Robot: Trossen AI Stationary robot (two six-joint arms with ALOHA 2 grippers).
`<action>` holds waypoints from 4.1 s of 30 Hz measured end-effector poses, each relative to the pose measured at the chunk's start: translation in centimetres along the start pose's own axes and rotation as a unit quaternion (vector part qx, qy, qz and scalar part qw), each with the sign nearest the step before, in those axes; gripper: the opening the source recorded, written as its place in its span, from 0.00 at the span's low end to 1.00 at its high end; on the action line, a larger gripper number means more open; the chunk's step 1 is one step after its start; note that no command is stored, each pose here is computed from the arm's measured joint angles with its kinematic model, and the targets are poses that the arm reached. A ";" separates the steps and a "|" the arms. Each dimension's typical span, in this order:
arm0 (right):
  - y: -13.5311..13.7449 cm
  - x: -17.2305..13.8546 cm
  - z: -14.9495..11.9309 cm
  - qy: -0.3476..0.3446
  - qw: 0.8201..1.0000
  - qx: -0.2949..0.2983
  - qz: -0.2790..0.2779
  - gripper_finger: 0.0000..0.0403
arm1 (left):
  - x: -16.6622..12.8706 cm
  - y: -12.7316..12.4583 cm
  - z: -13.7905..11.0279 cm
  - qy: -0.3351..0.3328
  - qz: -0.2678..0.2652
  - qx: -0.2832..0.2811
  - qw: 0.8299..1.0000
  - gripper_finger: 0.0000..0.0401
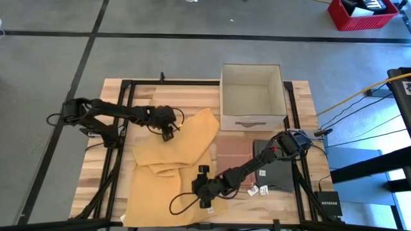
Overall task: Fold towel
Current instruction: Fold the yellow towel
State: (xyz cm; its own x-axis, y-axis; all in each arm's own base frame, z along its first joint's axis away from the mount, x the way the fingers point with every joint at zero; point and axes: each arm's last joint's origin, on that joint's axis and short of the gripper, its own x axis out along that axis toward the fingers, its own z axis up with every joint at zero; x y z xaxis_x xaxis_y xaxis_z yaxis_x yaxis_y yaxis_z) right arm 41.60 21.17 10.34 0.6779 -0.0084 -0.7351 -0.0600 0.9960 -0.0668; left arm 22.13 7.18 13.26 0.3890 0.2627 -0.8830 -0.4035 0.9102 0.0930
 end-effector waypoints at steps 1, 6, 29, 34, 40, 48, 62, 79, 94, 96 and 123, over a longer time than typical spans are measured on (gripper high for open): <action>0.0 0.0 0.0 0.001 1.000 -0.002 -0.002 0.44 | 0.2 0.5 0.0 0.001 0.026 -0.002 1.000 0.39; -0.1 0.0 -0.1 0.002 1.000 -0.004 -0.008 0.44 | 1.0 3.1 0.1 0.009 0.100 -0.038 0.994 0.39; -0.1 0.1 -0.3 0.008 1.000 -0.005 -0.010 0.44 | -5.2 3.4 0.2 0.190 0.007 -0.148 0.970 0.39; -0.1 0.1 -0.3 0.008 1.000 -0.005 -0.010 0.44 | -3.2 2.5 -2.1 0.218 0.013 -0.152 0.964 0.39; -0.1 0.1 -0.3 0.007 1.000 -0.005 -0.009 0.44 | -1.3 4.3 -2.5 0.178 0.158 -0.146 0.960 0.39; -0.1 0.1 -0.3 0.006 1.000 -0.005 -0.009 0.44 | -0.8 9.3 -1.6 0.107 0.305 -0.158 0.933 0.39; -0.1 0.1 -0.3 0.007 1.000 -0.005 -0.009 0.44 | -2.3 10.0 0.2 0.082 0.058 -0.152 0.983 0.39; -0.1 0.1 -0.3 0.006 1.000 -0.005 -0.009 0.44 | 3.7 10.8 2.3 -0.046 0.064 -0.192 0.978 0.39; -0.1 0.1 -0.3 0.006 1.000 -0.006 -0.009 0.44 | -3.6 8.0 3.2 -0.004 0.072 -0.128 0.989 0.39; -0.1 0.1 -0.3 0.006 1.000 -0.006 -0.009 0.44 | -3.9 7.2 2.6 0.001 0.064 -0.120 0.991 0.39; -10.2 -0.9 1.0 0.166 0.977 0.131 -0.014 0.44 | -0.4 7.4 -3.3 0.056 0.172 -0.151 0.972 0.39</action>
State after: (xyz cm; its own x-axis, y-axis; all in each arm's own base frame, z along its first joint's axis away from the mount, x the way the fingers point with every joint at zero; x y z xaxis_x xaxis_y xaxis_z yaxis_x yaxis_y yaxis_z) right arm 42.36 11.09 12.34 0.3984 -0.0220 -0.9170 0.1752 0.9831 0.0526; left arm 16.29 12.74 12.80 0.1029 0.4833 -0.8694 -0.7254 0.6345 0.2669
